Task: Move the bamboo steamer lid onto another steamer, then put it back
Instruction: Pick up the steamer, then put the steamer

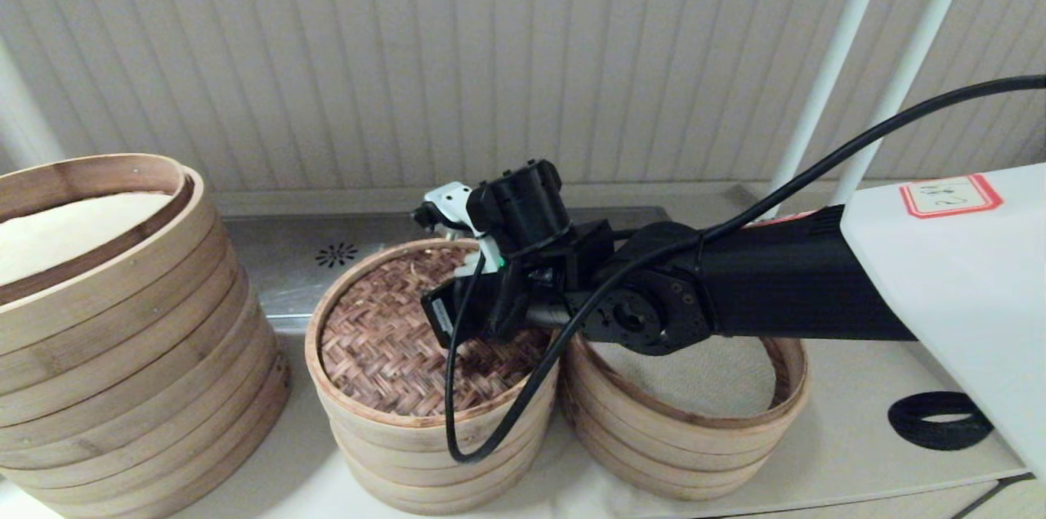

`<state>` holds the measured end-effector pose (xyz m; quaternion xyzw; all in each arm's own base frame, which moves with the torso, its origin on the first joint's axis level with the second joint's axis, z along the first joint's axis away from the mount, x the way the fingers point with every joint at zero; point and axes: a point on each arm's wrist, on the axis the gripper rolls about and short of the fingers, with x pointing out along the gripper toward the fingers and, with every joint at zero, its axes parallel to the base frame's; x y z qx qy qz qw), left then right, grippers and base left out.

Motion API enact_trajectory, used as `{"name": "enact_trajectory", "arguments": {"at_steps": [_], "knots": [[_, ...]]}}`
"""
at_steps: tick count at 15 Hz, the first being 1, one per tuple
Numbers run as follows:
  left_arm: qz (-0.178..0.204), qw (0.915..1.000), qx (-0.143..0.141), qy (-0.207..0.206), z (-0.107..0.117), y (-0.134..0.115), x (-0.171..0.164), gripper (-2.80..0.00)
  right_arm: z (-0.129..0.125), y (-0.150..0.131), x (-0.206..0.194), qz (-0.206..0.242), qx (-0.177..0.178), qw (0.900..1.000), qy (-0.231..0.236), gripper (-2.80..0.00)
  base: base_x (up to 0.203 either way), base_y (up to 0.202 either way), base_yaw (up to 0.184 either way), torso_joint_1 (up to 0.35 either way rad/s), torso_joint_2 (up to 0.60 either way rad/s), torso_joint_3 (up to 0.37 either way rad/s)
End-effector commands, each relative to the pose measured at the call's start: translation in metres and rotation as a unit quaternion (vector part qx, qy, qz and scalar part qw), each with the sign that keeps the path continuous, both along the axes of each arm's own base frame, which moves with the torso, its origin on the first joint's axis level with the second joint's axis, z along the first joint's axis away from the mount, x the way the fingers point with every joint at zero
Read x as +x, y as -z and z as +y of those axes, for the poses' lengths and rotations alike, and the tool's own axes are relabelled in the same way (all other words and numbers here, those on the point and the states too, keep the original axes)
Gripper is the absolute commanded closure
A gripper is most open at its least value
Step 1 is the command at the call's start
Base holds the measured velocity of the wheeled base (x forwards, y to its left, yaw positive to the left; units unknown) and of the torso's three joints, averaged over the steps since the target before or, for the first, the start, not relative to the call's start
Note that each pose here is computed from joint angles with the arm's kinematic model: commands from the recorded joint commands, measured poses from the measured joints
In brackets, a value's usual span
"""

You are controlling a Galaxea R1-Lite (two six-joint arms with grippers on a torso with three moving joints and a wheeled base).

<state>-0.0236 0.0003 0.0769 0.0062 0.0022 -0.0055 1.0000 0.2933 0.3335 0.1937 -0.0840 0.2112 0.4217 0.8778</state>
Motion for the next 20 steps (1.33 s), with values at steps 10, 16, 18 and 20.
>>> {"name": "enact_trajectory", "arguments": {"at_steps": [10,16,18,20], "knots": [[0.001,1.0000,0.000,0.000,0.000,0.000,0.000,0.00,-0.011,-0.029,-0.004,-0.030,0.020,0.999,0.012,0.00,0.000,0.000,0.000,0.000,0.00,0.000],[0.001,1.0000,0.000,0.000,0.000,0.000,0.000,0.00,-0.020,-0.045,-0.012,-0.041,0.032,0.999,0.014,0.00,0.000,0.000,0.000,0.000,0.00,0.000],[0.001,1.0000,0.000,0.000,0.000,0.000,0.000,0.00,-0.028,-0.053,-0.012,-0.047,0.038,0.998,0.022,0.00,0.000,0.000,0.000,0.000,0.00,0.000],[0.001,1.0000,0.000,0.000,0.000,0.000,0.000,0.00,-0.044,-0.062,-0.008,-0.054,0.043,0.997,0.038,0.00,0.000,0.000,0.000,0.000,0.00,0.000]]}}
